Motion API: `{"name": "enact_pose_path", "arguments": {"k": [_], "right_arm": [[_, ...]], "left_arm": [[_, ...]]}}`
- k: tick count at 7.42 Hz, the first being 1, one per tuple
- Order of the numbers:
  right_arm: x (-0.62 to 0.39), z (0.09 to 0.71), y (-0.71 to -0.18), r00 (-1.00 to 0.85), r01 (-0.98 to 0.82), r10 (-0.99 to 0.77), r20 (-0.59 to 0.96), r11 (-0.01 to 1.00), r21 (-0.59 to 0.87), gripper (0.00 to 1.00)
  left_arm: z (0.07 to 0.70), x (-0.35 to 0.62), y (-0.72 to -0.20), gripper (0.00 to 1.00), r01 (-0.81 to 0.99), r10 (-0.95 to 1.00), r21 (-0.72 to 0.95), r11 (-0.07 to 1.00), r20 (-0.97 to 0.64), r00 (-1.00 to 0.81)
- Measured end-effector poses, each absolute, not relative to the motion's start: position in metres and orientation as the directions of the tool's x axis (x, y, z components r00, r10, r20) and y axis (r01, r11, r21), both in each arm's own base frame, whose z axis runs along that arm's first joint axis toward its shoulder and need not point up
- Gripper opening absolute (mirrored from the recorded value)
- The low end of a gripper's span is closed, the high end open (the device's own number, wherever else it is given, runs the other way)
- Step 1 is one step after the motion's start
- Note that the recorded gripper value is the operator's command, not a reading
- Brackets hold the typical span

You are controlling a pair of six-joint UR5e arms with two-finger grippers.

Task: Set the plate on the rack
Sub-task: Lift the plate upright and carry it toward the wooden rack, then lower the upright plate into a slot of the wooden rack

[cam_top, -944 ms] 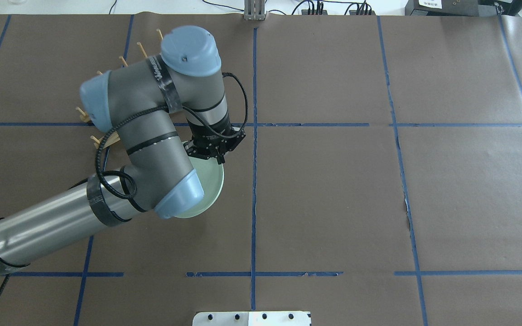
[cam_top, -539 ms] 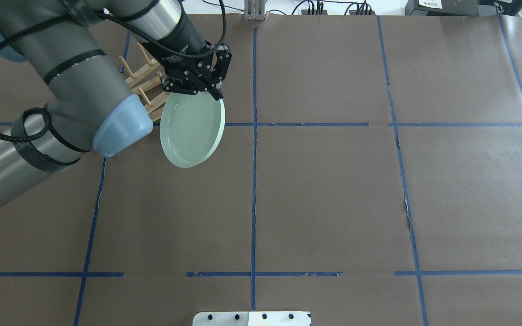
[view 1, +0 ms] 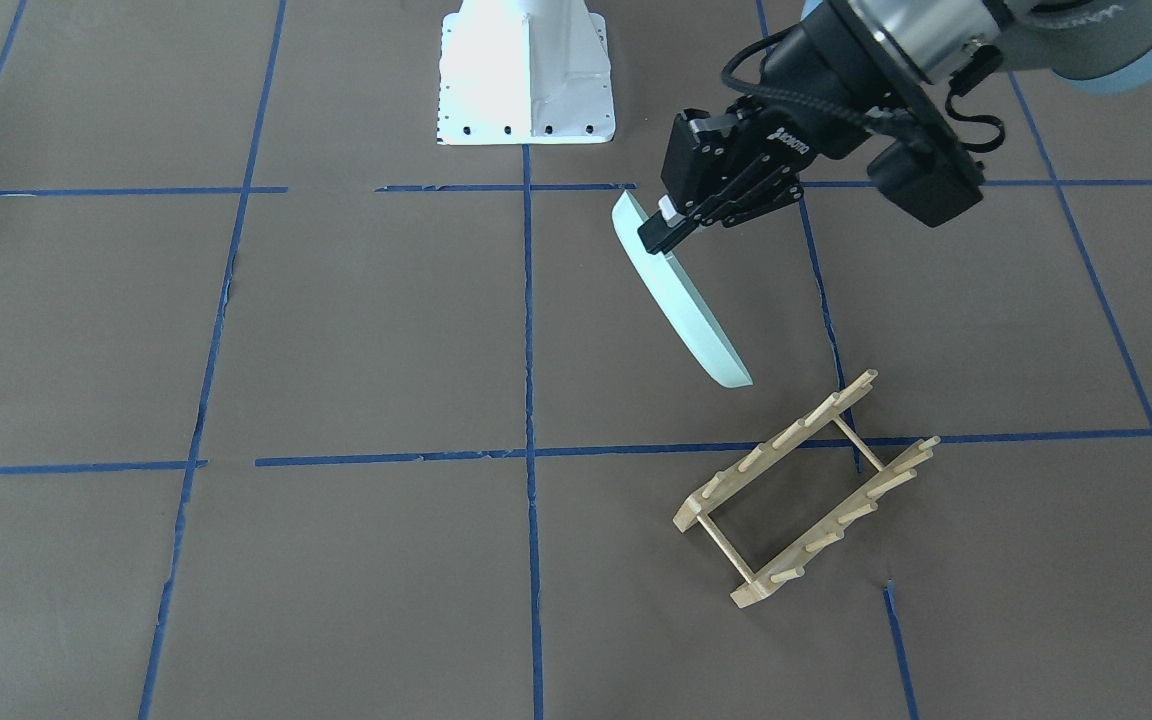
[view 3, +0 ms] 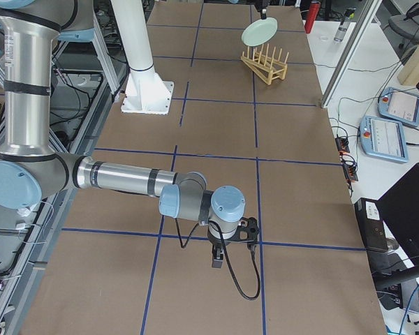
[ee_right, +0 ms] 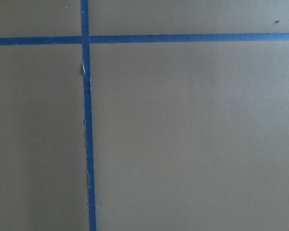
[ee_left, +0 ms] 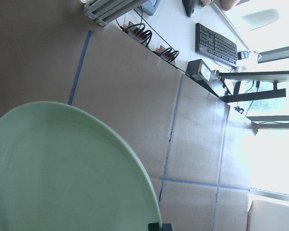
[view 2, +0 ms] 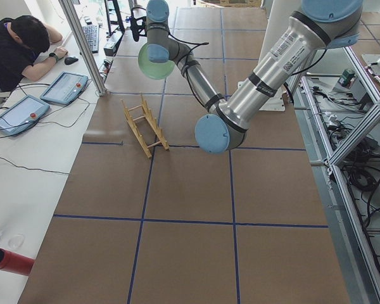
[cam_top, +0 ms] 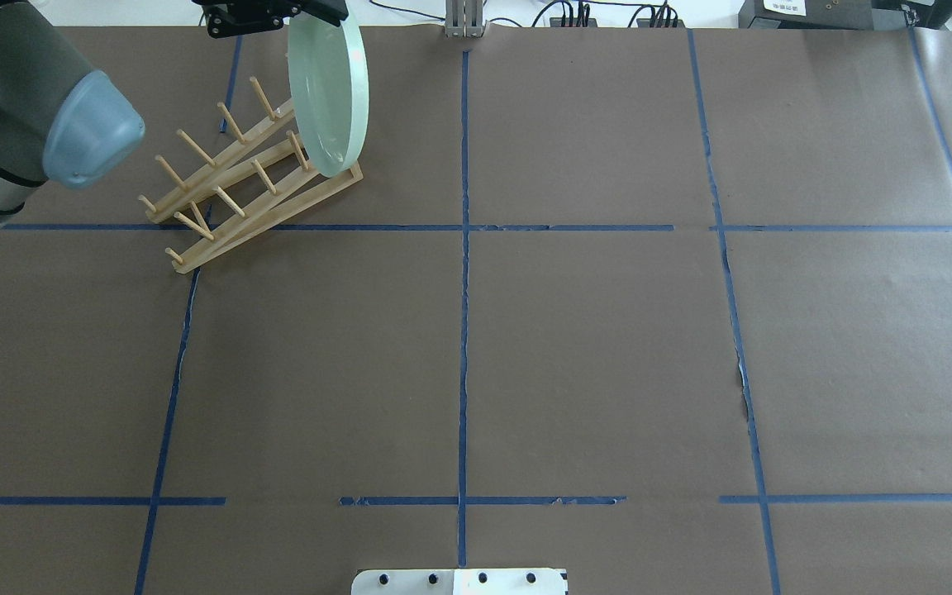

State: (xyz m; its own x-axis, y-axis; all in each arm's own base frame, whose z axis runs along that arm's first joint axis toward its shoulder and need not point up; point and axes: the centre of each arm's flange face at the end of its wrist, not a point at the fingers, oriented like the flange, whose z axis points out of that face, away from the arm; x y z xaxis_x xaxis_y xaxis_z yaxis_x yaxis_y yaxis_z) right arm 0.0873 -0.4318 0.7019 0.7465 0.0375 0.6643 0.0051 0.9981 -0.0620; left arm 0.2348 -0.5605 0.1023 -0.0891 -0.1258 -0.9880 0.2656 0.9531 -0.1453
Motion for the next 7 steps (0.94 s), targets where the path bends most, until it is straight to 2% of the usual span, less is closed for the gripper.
{"name": "enact_pose_path", "arguments": {"k": [4,7], "right_arm": [[0.088,0.702,-0.432,0.746,0.004,0.038,0.664,0.998,-0.063,1.0],[0.088,0.702,-0.432,0.746,0.004,0.038,0.664,0.998,-0.063,1.0]], "left_arm": [[0.215,0.217,-0.606,0.0,0.466,-0.007,-0.166,0.869,-0.946,-0.323],[0.262,0.222,-0.62,0.0,0.507,-0.022,-0.208,0.836,-0.937,-0.347]]}}
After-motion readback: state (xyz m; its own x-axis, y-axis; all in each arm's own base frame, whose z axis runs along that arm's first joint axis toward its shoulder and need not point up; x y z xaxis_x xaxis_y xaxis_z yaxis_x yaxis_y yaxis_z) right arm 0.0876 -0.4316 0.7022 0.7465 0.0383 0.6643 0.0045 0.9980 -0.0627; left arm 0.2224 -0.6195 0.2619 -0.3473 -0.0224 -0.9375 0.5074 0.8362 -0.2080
